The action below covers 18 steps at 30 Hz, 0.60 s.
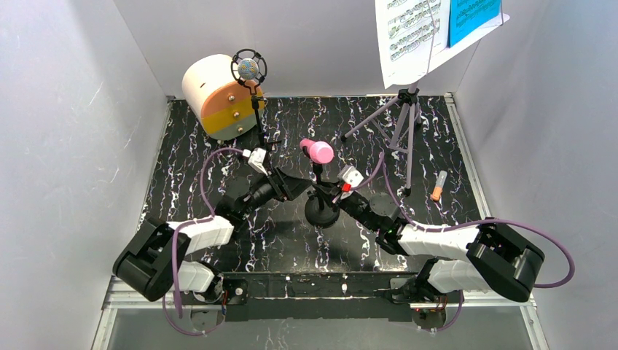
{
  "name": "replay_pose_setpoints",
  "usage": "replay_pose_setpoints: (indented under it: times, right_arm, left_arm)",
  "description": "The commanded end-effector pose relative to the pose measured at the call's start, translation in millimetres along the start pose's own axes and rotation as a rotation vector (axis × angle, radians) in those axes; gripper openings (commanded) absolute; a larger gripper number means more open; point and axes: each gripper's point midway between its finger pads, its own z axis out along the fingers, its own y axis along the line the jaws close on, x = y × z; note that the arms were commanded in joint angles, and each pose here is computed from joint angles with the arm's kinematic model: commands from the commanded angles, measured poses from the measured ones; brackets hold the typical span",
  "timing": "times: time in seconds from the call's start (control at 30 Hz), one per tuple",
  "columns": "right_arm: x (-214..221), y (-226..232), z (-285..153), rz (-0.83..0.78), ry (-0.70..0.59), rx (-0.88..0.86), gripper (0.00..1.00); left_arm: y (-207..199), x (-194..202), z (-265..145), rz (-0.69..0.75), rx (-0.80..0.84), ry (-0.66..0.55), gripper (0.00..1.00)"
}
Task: Pack up the instrument practice props
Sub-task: Unscrew the knob on the microphone stand.
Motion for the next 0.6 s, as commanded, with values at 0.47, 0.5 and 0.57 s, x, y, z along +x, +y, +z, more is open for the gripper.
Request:
replay_pose_setpoints:
  times: [0.47,0.5,0.57]
  right_arm:
    - [41,12,-22,-0.015,0.124,-0.054,0.01]
    - [40,13,-21,-0.015,0.122,-0.058,0.01]
    - [41,14,-21,-0.015,0.125,-0.065,0.01]
  left_arm:
    - [20,2,-33,0.911,-0.091,-0.039,0.74]
    - [16,5,-33,0.974,-0.061,-0.026,0.74]
    - [12,7,-33,1.057,-0.02,-0.012,0.73]
